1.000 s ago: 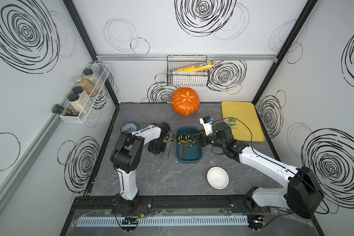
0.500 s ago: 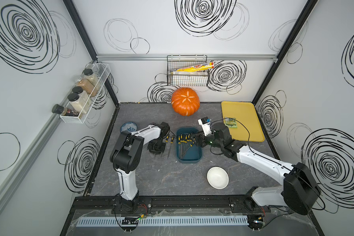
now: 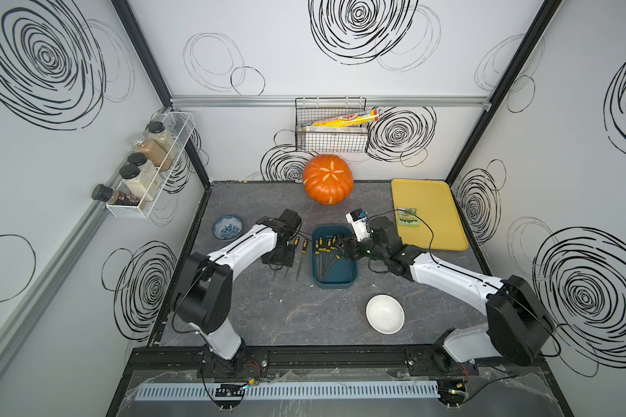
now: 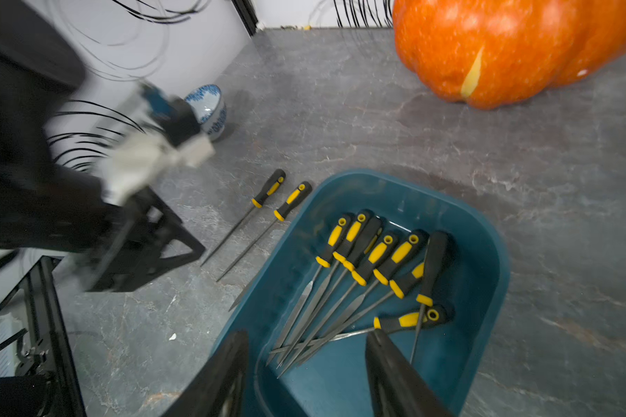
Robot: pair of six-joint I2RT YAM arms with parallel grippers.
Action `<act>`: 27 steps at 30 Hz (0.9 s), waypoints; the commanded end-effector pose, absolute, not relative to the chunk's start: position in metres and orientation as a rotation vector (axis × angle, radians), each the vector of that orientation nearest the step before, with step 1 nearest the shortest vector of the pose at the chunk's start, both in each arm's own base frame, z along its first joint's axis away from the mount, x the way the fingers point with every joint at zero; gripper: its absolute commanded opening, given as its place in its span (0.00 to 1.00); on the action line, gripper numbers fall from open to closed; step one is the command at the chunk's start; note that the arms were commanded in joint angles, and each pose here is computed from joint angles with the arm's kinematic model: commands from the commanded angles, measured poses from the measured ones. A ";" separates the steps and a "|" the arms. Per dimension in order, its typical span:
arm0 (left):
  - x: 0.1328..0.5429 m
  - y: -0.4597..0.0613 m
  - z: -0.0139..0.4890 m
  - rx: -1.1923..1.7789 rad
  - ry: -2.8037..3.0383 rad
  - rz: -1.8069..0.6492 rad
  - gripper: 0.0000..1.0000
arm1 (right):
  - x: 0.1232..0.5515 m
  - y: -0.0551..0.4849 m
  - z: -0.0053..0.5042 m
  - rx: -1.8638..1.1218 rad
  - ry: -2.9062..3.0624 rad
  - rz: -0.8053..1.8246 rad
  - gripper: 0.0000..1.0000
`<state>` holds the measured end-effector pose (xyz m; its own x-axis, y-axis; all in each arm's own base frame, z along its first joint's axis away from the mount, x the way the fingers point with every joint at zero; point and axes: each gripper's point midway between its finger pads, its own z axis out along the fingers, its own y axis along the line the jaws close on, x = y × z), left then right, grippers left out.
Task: Take the file tool out of the storage box
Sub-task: Place the file tool at the center of the board, then pick up the file tool from the storage box.
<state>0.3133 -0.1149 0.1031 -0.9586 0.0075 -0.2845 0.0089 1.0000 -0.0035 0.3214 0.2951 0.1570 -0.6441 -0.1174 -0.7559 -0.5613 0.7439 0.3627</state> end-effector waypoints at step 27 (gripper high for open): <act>0.277 -0.169 0.247 -0.003 1.867 -1.385 0.78 | 0.393 0.277 0.054 -0.518 2.532 -0.074 0.37</act>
